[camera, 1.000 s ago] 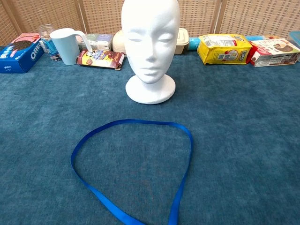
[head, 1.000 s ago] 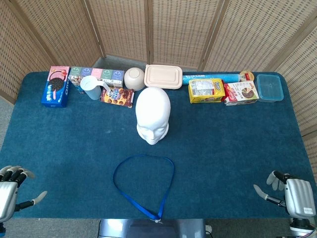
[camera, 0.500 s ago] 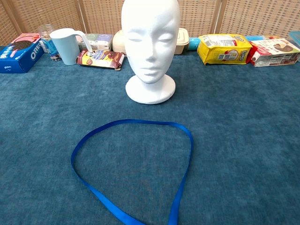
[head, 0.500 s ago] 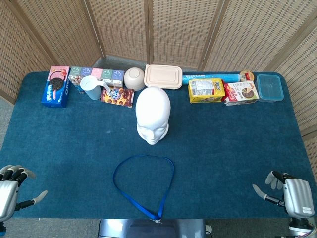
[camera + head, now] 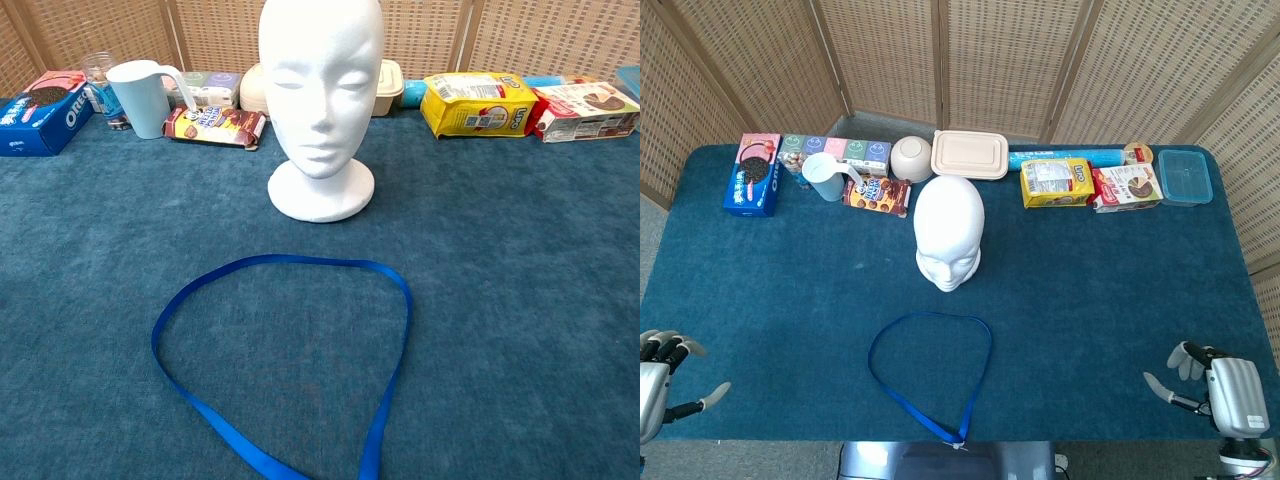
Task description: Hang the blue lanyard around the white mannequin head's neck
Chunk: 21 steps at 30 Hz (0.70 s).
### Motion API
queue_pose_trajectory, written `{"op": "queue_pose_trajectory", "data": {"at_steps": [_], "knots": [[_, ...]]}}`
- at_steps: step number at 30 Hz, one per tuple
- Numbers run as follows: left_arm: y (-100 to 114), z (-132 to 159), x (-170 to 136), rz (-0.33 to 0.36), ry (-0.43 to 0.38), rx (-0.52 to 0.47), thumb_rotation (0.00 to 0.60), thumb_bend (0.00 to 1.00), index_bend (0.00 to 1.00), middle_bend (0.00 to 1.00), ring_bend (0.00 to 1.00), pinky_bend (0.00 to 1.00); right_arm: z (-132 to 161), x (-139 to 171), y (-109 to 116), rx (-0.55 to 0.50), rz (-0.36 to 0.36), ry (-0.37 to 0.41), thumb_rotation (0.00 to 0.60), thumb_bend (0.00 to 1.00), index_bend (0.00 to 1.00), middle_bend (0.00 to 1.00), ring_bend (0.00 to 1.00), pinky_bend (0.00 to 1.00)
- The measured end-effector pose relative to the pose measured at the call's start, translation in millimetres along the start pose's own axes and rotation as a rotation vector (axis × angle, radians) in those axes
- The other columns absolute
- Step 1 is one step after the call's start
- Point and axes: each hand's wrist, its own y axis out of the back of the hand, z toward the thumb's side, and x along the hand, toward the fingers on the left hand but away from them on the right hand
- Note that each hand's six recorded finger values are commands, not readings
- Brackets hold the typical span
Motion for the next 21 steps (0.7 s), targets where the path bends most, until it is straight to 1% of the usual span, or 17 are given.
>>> {"op": "queue_pose_trajectory", "data": {"at_steps": [2, 3, 4, 5, 6, 7, 8, 9, 11, 14, 17, 19, 21], "knots": [[3, 0, 2, 0.005, -0.003, 0.004, 0.344, 0.07, 0.42, 0.40, 0.26, 0.19, 6, -2, -3, -0.046, 0.021, 0.021, 0.350, 0.23, 0.55, 0.70, 0.69, 0.69], [4, 0, 3, 0.008, -0.006, 0.006, 0.345, 0.07, 0.43, 0.40, 0.26, 0.19, 10, -4, -5, -0.079, 0.041, 0.038, 0.388, 0.24, 0.53, 0.70, 0.69, 0.69], [5, 0, 4, 0.009, -0.009, 0.008, 0.342, 0.07, 0.43, 0.39, 0.26, 0.19, 14, -5, -7, -0.103, 0.059, 0.053, 0.449, 0.25, 0.51, 0.70, 0.69, 0.69], [6, 0, 5, 0.011, -0.012, 0.010, 0.342, 0.07, 0.43, 0.39, 0.26, 0.19, 19, -7, -9, -0.126, 0.079, 0.071, 0.495, 0.25, 0.50, 0.70, 0.69, 0.69], [8, 1, 7, 0.014, -0.017, 0.013, 0.343, 0.07, 0.43, 0.39, 0.26, 0.19, 26, -10, -12, -0.148, 0.106, 0.100, 0.557, 0.27, 0.48, 0.70, 0.69, 0.69], [9, 1, 8, 0.016, -0.021, 0.015, 0.343, 0.07, 0.43, 0.39, 0.26, 0.19, 32, -12, -14, -0.157, 0.126, 0.125, 0.584, 0.27, 0.46, 0.70, 0.69, 0.69], [10, 2, 10, 0.018, -0.026, 0.017, 0.344, 0.07, 0.43, 0.39, 0.26, 0.19, 37, -15, -16, -0.158, 0.143, 0.150, 0.597, 0.28, 0.44, 0.70, 0.69, 0.69], [11, 4, 11, 0.020, -0.033, 0.019, 0.343, 0.07, 0.43, 0.39, 0.26, 0.19, 43, -17, -18, -0.149, 0.158, 0.180, 0.600, 0.28, 0.42, 0.70, 0.69, 0.69], [13, 6, 14, 0.023, -0.044, 0.021, 0.342, 0.07, 0.43, 0.39, 0.26, 0.19, 47, -19, -21, -0.117, 0.172, 0.206, 0.600, 0.28, 0.38, 0.70, 0.70, 0.70], [15, 8, 18, 0.025, -0.057, 0.028, 0.348, 0.07, 0.43, 0.39, 0.26, 0.19, 56, -23, -29, -0.034, 0.208, 0.257, 0.600, 0.28, 0.35, 0.70, 0.75, 0.75], [18, 10, 22, 0.027, -0.069, 0.041, 0.350, 0.07, 0.43, 0.39, 0.26, 0.19, 69, -31, -42, 0.031, 0.257, 0.322, 0.600, 0.27, 0.34, 0.73, 0.83, 0.82], [20, 12, 24, 0.030, -0.079, 0.049, 0.345, 0.07, 0.43, 0.39, 0.26, 0.19, 80, -38, -49, 0.064, 0.277, 0.372, 0.600, 0.25, 0.34, 0.78, 0.91, 0.91], [21, 13, 26, 0.031, -0.086, 0.055, 0.345, 0.07, 0.43, 0.39, 0.26, 0.19, 91, -46, -55, 0.090, 0.282, 0.422, 0.600, 0.24, 0.34, 0.83, 0.97, 0.97]]}}
